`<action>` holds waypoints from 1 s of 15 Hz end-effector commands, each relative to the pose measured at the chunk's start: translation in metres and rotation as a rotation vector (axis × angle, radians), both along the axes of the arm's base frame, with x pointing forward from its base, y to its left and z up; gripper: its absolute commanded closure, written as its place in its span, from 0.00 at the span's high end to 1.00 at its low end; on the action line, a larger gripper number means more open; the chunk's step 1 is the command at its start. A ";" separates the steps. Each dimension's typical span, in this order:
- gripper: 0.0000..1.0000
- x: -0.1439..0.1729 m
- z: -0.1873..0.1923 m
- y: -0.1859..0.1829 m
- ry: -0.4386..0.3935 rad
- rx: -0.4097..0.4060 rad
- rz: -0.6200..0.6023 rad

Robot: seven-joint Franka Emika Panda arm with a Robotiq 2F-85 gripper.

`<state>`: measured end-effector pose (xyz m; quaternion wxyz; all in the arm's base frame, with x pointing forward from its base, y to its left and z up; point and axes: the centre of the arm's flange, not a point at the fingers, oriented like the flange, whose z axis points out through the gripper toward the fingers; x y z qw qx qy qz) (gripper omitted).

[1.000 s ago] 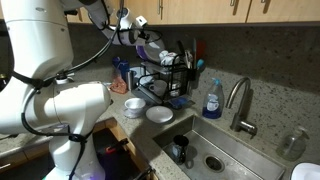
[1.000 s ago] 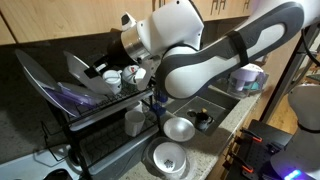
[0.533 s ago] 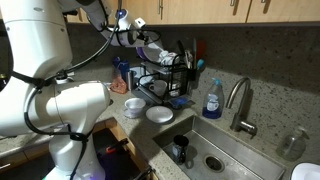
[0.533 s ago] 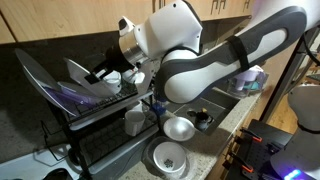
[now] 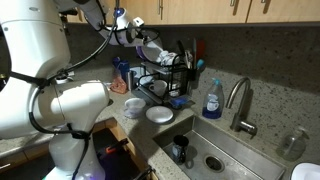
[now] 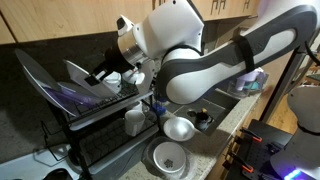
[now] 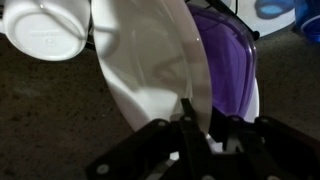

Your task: Put the white bowl on the dish rack on the counter

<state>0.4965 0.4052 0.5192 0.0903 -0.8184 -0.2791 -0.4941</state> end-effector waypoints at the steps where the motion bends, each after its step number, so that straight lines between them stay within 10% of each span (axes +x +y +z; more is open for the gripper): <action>1: 0.04 -0.011 0.021 -0.001 -0.032 -0.017 -0.001; 15: 0.04 -0.028 0.029 0.002 -0.023 -0.074 0.009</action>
